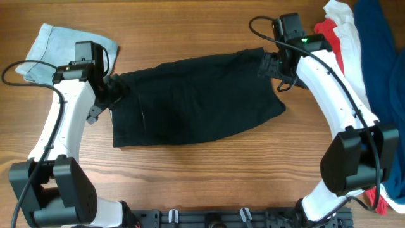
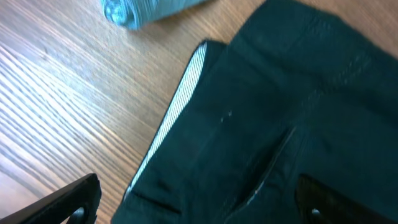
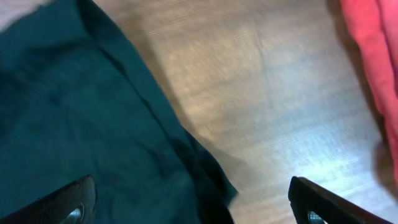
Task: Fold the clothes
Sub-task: 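Lower the hems at the top edge and release both grippers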
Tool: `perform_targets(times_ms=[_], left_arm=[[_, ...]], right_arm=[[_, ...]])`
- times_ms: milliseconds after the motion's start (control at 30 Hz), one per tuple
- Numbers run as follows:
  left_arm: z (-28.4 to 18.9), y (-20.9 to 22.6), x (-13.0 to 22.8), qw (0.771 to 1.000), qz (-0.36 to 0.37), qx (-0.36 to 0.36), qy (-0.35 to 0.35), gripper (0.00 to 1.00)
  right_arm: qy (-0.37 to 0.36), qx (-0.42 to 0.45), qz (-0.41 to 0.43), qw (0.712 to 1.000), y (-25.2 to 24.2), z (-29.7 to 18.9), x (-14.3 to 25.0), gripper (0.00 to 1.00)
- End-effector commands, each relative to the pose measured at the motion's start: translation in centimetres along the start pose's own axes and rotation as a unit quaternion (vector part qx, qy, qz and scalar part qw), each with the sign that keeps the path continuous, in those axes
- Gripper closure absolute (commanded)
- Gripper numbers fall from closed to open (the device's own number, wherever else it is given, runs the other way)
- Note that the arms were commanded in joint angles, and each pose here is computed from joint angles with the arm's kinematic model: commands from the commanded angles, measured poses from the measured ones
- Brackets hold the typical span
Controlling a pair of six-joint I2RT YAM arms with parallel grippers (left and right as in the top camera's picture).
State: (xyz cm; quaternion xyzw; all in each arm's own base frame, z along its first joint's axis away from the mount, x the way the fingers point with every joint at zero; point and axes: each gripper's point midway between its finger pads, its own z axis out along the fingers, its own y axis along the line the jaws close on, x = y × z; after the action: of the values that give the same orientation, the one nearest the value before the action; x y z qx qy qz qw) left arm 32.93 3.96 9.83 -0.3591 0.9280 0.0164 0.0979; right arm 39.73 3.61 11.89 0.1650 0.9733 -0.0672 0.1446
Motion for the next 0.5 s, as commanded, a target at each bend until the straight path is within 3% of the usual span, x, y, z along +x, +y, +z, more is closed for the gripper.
perform_targets(times_ms=[0,133,300,467], left_arm=[[0.0,-0.5,0.2,1.0,-0.002,0.011,0.012,0.0],[-0.1,-1.9,-1.6,0.999,0.019,0.04,-0.024,0.0],[-0.5,-6.0,-2.6,0.986,0.081,0.137,-0.04,0.0],[0.9,-6.3,-2.9,0.986,0.091,0.133,-0.037,0.03]], right_arm=[[0.018,0.002,0.017,1.0,-0.5,0.5,0.3,0.0],[0.04,-0.046,-0.011,0.998,1.2,0.4,1.0,0.01],[0.049,-0.044,-0.022,0.998,1.0,0.5,1.5,0.0],[0.055,-0.041,-0.023,0.997,0.9,0.8,1.9,0.01]])
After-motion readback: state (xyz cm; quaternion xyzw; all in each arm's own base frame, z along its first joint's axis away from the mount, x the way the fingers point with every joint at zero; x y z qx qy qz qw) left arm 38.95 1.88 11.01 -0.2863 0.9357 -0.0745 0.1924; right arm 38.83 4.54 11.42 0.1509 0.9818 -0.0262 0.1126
